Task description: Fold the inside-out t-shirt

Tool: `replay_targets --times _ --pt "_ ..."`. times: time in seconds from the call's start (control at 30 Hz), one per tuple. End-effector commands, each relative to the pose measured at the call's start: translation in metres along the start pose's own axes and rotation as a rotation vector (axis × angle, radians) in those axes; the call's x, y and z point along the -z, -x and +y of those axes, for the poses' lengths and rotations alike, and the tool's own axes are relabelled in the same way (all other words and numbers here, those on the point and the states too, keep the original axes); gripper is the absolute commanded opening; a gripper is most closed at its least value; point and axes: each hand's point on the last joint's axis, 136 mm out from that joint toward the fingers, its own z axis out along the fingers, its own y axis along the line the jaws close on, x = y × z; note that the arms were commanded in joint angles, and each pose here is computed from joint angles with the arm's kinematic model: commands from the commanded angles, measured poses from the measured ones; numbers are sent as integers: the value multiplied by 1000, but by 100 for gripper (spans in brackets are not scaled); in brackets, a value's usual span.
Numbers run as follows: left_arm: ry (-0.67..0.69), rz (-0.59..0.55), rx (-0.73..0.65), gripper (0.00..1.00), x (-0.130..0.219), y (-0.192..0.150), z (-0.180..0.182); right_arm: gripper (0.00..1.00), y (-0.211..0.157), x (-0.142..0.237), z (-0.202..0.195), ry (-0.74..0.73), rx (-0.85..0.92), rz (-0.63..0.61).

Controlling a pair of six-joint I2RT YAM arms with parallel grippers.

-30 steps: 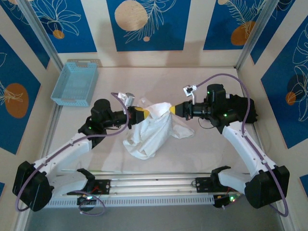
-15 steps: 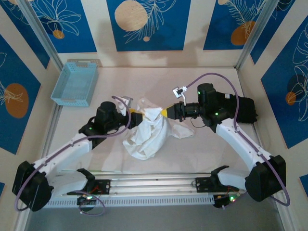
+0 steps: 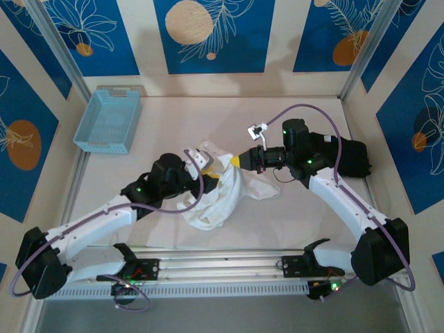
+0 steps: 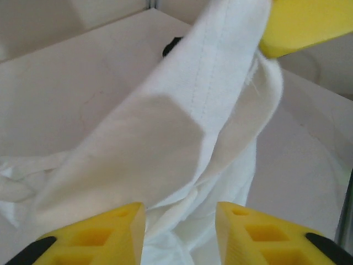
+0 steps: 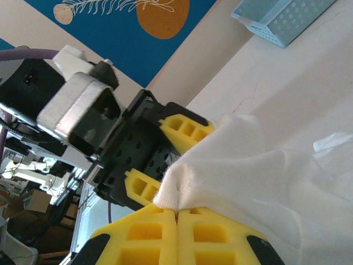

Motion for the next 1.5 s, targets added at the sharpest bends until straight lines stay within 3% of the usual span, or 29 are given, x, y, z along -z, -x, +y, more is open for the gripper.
replay_targets --times 0.0,0.13,0.3,0.37,0.5,0.57,0.8,1.03,1.13,1.23,1.47 --pt "34 -34 -33 44 -6 19 7 0 7 1 10 14 22 -5" --pt "67 -15 -23 45 -16 18 19 0 6 1 10 13 23 -2" --pt "-41 -45 -6 46 -31 24 8 0 5 1 7 5 23 -3" --pt "-65 -55 5 36 -35 27 6 0 4 2 5 0 22 -3" --pt "-86 -89 24 6 -31 35 6 0 4 6 1 -24 24 -7" --pt "-101 -111 36 0 -25 38 6 0 4 9 -1 -46 30 -12" --pt "-225 -201 146 0 10 53 -2 0 10 18 -12 -170 64 -38" --pt "-448 -319 277 0 61 82 -20 0 30 16 -20 -326 104 -94" --pt "-450 -420 410 0 83 99 -3 0 35 18 -25 -438 145 -102" --pt "-420 -440 541 0 88 101 14 0 37 19 -24 -485 191 -102" --pt "-356 -414 592 0 94 103 23 0 42 40 -49 -812 300 -69"
